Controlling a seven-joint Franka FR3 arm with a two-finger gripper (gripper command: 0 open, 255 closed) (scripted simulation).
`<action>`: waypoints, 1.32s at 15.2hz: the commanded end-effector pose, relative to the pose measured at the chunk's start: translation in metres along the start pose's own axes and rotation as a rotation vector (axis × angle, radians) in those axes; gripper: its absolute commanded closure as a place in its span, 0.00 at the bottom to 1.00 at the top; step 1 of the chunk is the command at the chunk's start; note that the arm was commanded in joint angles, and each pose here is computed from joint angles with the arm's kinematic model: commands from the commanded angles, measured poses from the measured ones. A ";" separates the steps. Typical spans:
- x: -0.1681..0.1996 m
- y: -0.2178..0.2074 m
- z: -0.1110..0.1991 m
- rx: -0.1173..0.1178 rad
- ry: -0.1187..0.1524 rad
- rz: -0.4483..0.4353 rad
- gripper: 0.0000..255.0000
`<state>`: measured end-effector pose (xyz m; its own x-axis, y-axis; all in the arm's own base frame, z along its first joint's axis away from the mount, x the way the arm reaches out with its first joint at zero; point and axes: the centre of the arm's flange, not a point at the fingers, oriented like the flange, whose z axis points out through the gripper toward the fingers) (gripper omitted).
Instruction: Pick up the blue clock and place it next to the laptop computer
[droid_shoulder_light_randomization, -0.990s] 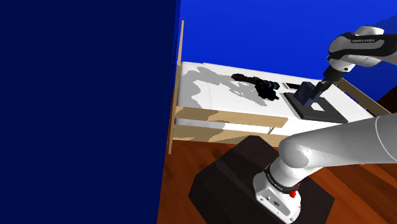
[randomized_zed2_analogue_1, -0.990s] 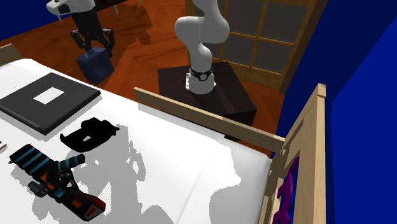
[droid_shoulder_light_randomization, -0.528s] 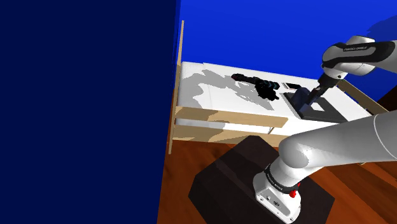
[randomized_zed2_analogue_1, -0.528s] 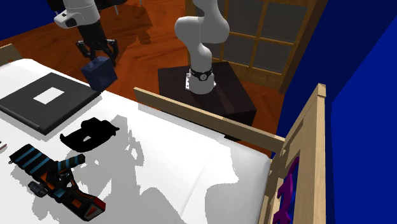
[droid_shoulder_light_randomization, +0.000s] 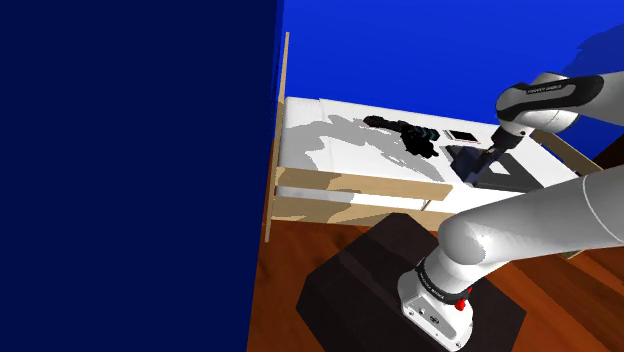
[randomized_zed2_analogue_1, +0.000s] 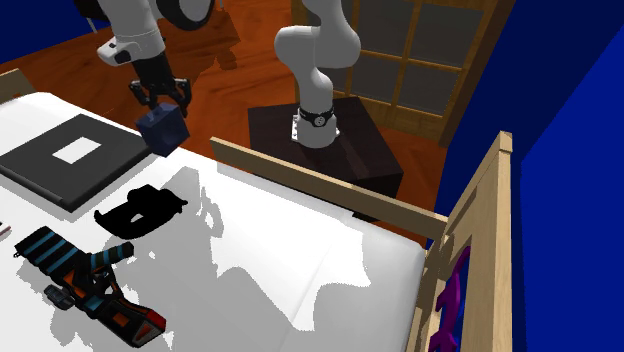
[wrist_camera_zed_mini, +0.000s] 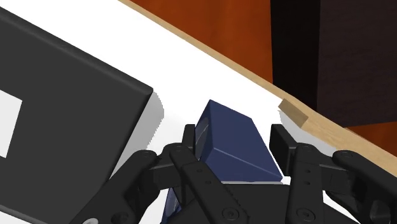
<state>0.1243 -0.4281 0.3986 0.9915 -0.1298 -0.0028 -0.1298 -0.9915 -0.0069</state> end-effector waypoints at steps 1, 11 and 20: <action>0.000 0.001 0.010 -0.001 0.001 0.000 1.00; 0.001 0.001 0.042 -0.001 0.001 0.000 1.00; 0.001 0.001 0.042 -0.001 0.001 0.000 0.00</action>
<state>0.1246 -0.4293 0.3570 0.9915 -0.1299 -0.0023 -0.1299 -0.9915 -0.0061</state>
